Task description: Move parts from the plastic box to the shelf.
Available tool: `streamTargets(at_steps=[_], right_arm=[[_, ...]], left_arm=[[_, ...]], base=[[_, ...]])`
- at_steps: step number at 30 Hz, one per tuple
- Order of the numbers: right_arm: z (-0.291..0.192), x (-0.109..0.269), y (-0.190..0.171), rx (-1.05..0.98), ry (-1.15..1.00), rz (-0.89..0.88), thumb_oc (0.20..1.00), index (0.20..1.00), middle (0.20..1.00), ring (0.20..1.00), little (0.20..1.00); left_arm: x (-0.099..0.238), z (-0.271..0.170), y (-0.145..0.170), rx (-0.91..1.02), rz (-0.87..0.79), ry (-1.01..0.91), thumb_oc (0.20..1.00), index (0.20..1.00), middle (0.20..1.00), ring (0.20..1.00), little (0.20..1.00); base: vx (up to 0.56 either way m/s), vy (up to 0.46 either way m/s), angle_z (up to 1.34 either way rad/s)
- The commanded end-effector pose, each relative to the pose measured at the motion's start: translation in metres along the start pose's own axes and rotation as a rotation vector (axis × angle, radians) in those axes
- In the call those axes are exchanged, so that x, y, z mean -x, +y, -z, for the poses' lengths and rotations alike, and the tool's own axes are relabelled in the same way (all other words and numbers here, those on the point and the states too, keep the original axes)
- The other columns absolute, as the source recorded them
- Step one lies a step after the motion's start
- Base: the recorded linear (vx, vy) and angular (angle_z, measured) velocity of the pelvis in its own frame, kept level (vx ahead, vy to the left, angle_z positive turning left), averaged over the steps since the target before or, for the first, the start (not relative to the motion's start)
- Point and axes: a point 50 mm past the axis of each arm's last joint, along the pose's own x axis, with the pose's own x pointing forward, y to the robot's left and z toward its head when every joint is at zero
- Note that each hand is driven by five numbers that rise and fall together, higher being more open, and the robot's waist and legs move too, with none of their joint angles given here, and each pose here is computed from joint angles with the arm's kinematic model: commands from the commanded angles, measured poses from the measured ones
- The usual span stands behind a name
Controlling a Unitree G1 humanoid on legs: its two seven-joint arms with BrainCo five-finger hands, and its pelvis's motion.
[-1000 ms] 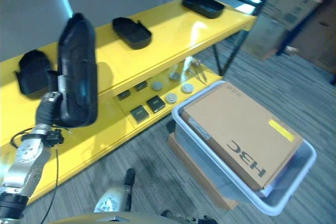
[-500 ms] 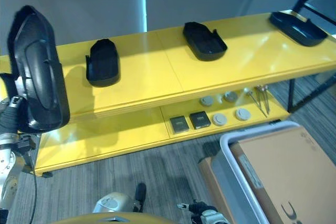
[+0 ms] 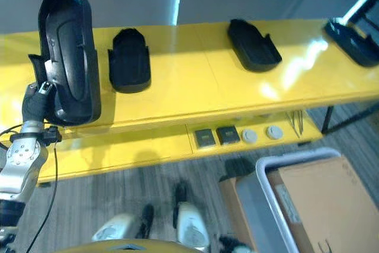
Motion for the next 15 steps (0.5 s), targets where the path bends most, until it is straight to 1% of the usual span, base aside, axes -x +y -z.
streamTargets(at_steps=[1,4,6,9,11,13,15], right_arm=[[0.002,0.001,-0.015,0.045,0.005,0.033,1.0,1.0,1.0,1.0,1.0],[-0.002,0.001,-0.021,0.046,0.009,0.054,1.0,1.0,1.0,1.0,1.0],[-0.001,0.001,-0.024,0.076,0.018,0.058,1.0,1.0,1.0,1.0,1.0],[0.003,0.002,-0.026,0.072,0.021,0.075,1.0,1.0,1.0,1.0,1.0],[0.003,0.002,-0.03,0.054,0.023,0.085,1.0,1.0,1.0,1.0,1.0],[0.004,0.003,-0.034,0.077,0.024,0.087,1.0,1.0,1.0,1.0,1.0],[0.005,0.004,-0.04,0.085,0.027,0.103,1.0,1.0,1.0,1.0,1.0]], left_arm=[[0.005,-0.036,-0.003,0.008,0.011,-0.18,0.2,0.2,0.2,0.2,0.2],[0.006,-0.032,-0.006,0.006,0.0,-0.157,0.2,0.2,0.2,0.2,0.2],[0.004,-0.03,-0.004,-0.001,-0.028,-0.14,0.2,0.2,0.2,0.2,0.2],[0.003,-0.031,-0.004,0.006,-0.012,-0.14,0.2,0.2,0.2,0.2,0.2],[0.002,-0.032,-0.008,0.02,0.006,-0.153,0.2,0.2,0.2,0.2,0.2],[0.001,-0.036,-0.011,0.033,0.01,-0.176,0.2,0.2,0.2,0.2,0.2],[0.002,-0.038,-0.014,0.045,0.017,-0.187,0.2,0.2,0.2,0.2,0.2]], base=[[0.21,-0.163,0.4],[0.2,-0.147,0.35],[0.15,-0.127,0.1],[0.01,-0.049,0.13],[-0.05,0.103,0.59],[0.0,0.27,0.79],[-0.01,0.345,0.29]])
